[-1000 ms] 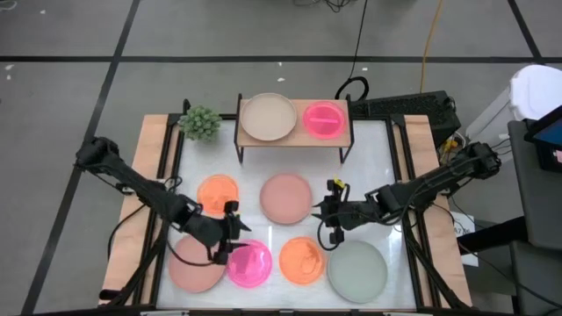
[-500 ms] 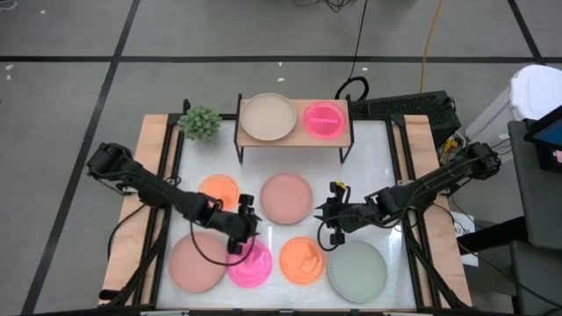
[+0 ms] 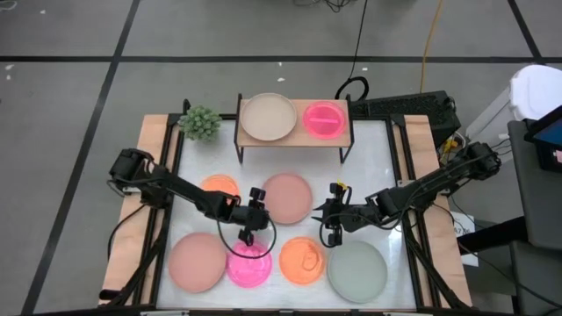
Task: Place and stack plates onto a shelf
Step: Stack the top light brown plate on top of the white plate
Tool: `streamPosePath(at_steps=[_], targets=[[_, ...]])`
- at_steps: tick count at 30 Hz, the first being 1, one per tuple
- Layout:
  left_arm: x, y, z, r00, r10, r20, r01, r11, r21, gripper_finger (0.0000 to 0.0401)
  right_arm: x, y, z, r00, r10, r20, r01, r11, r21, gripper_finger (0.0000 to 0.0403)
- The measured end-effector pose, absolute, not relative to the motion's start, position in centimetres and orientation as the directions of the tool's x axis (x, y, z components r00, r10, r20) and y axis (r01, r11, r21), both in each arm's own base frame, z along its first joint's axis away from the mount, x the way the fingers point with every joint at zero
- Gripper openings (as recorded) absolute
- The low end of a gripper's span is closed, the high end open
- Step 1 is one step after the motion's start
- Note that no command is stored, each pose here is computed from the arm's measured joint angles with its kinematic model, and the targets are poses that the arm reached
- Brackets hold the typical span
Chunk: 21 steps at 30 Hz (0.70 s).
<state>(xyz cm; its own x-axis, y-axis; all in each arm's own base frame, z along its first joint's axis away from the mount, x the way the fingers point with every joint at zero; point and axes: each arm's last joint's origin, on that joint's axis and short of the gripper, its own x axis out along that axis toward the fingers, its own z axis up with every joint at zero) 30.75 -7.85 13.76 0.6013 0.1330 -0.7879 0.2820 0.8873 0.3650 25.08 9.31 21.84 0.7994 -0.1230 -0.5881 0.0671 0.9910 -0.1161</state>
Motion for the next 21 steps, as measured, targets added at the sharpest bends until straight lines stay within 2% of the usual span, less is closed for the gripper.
streamPosePath(at_steps=[5, 10, 18, 21], targets=[[31.12, -7.52, 12.91, 0.597, 0.183, -0.781, 0.301, 0.851, 0.431, 0.0114, 24.99, 9.28, 21.62, 0.795, -0.12, -0.594, 0.074, 0.992, -0.102, 0.0093], [31.33, -7.59, 12.65, 0.606, 0.181, -0.775, 0.358, 0.808, 0.468, 0.0085, 24.98, 9.35, 21.6, 0.793, -0.098, -0.601, 0.049, 0.994, -0.097, 0.0093], [31.55, -7.91, 12.86, 0.636, 0.166, -0.753, 0.399, 0.765, 0.506, 0.0016, 24.98, 9.42, 21.58, 0.791, -0.073, -0.607, 0.021, 0.995, -0.093, 0.0093], [31.79, -8.04, 13.08, 0.662, 0.158, -0.733, 0.391, 0.761, 0.517, 0.0011, 24.98, 9.41, 21.58, 0.791, -0.074, -0.607, 0.009, 0.994, -0.11, 0.0093]])
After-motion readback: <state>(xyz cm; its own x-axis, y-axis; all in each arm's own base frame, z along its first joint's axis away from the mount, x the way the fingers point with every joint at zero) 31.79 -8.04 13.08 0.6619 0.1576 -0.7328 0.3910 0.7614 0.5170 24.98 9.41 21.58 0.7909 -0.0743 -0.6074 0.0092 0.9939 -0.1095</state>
